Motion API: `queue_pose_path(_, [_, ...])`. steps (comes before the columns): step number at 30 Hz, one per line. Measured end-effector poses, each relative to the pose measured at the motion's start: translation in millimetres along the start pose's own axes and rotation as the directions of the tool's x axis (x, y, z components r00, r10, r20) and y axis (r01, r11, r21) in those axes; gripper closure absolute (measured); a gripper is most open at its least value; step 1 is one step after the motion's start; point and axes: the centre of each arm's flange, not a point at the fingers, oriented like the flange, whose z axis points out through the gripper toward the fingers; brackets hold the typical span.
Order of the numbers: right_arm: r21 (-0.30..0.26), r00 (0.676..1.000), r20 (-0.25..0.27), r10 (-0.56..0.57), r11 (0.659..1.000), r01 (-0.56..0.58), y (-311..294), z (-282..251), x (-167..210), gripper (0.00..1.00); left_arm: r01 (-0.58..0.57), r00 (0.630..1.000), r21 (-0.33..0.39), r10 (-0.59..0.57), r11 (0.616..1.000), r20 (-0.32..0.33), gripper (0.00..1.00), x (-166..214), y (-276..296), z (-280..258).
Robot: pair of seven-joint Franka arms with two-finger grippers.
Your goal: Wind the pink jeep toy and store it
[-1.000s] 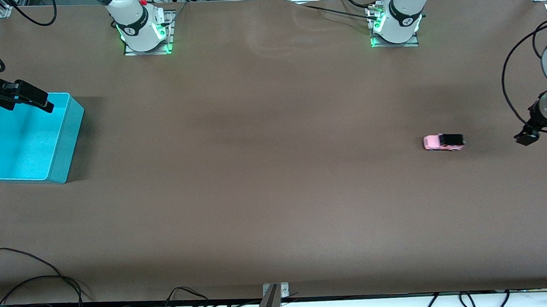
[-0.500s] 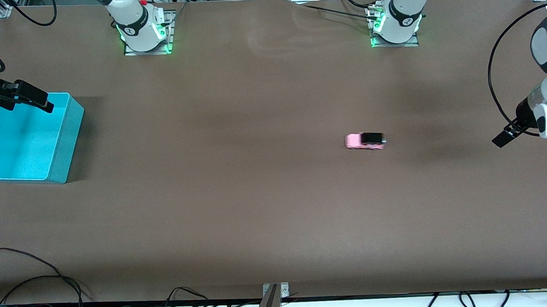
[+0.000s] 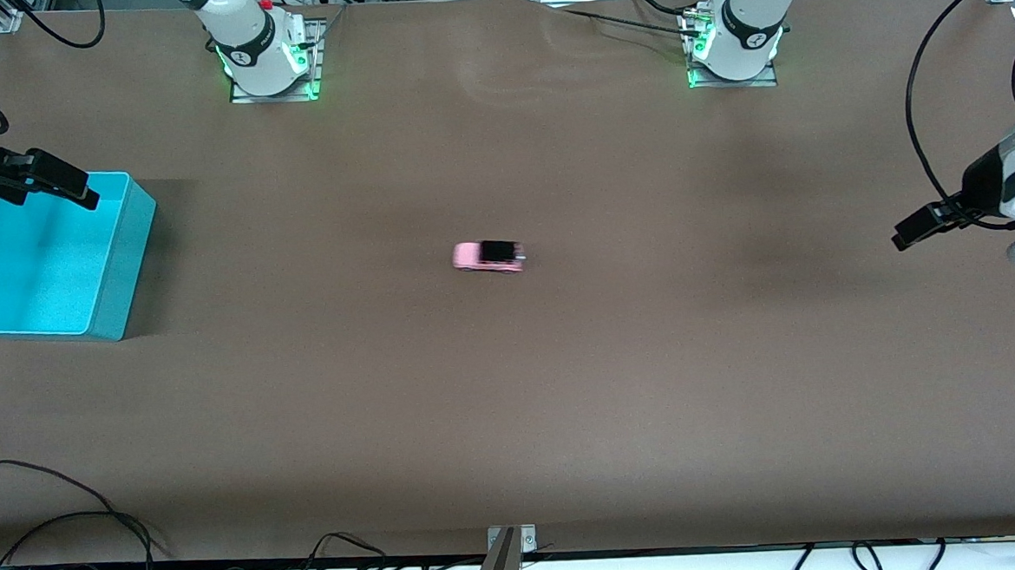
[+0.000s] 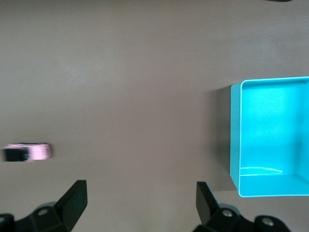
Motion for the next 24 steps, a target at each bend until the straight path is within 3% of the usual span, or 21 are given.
queue_pose_path(14, [0.000, 1.000, -0.001, 0.006, 1.000, -0.006, 3.0, -0.1, 0.4, 0.00, -0.211, 0.976, -0.012, 0.211, 0.977, 0.048, 0.00, -6.1, 2.4, -30.0])
queue_pose_path(24, [0.000, 1.000, -0.001, 0.005, 1.000, -0.005, 3.0, -0.2, 0.4, 0.00, -0.247, 0.967, -0.014, 0.247, 0.969, 0.055, 0.00, -6.2, -3.4, -70.6])
